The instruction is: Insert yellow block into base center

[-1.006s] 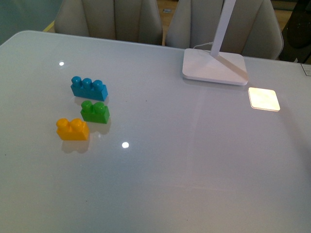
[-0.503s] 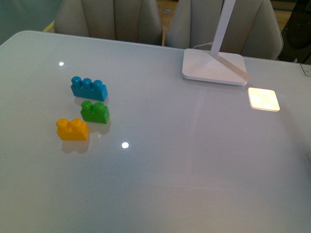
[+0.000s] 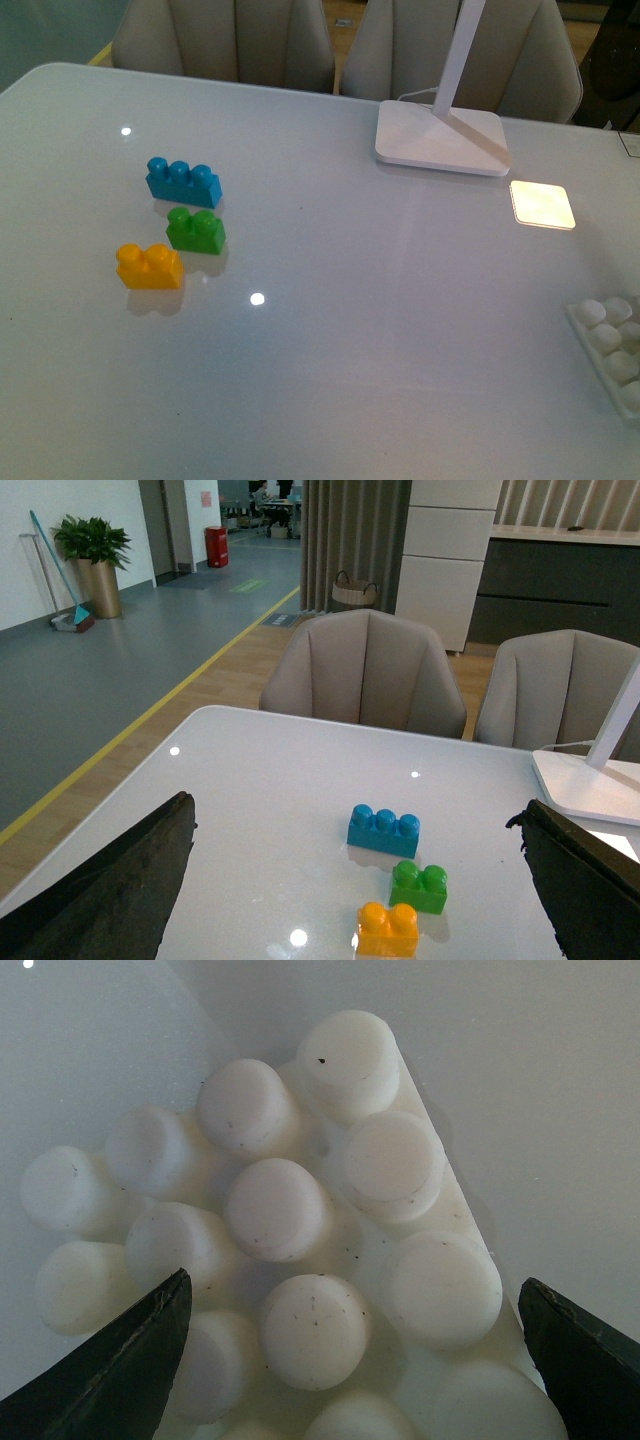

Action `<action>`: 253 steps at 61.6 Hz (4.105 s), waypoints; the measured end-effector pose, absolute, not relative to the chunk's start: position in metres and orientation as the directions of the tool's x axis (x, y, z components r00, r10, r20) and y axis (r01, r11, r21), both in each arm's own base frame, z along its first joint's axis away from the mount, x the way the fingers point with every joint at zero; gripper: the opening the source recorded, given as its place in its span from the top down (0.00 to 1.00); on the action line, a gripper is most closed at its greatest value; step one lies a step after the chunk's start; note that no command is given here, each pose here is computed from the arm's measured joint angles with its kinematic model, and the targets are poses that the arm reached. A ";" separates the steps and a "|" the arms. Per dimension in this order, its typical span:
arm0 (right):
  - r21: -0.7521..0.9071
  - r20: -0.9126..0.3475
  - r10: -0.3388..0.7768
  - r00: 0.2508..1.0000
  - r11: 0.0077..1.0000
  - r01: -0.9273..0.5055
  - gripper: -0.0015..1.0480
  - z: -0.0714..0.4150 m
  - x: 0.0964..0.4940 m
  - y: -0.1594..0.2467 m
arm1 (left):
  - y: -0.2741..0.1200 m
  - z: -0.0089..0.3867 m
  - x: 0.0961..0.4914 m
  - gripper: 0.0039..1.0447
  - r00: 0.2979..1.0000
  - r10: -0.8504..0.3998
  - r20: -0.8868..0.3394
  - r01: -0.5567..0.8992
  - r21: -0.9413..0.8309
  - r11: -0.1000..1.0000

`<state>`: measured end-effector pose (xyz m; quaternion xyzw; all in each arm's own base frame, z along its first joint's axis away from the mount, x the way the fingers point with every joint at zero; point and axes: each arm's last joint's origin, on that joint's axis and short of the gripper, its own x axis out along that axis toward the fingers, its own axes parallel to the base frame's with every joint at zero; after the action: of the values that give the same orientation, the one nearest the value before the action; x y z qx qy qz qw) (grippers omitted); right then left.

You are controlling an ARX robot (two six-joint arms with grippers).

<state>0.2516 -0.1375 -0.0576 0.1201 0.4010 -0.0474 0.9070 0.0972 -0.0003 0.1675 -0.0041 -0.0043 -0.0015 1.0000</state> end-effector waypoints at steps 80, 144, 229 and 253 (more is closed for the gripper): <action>0.239 -0.784 0.049 0.619 0.944 0.228 0.08 -0.056 0.321 0.092 | 0.000 0.168 0.097 0.07 1.000 -0.003 0.009 0.004 -0.008 1.000; 0.377 -0.771 0.191 0.608 0.906 0.193 0.08 -0.054 0.347 0.226 | 0.000 0.168 0.097 0.07 1.000 -0.003 0.009 0.004 -0.008 1.000; 0.483 -0.619 0.237 0.749 0.866 0.126 0.09 0.084 0.274 0.036 | 0.000 0.168 0.097 0.07 1.000 -0.003 0.009 0.004 -0.008 1.000; 0.073 -0.022 0.005 1.000 0.997 -0.003 0.51 0.160 0.200 0.000 | 0.000 0.168 0.097 0.07 1.000 -0.003 0.009 0.004 -0.008 1.000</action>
<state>0.2003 0.0004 0.1605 0.0363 0.0110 0.0019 0.9993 0.0971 -0.0003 0.1676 -0.0039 -0.0047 -0.0017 1.0000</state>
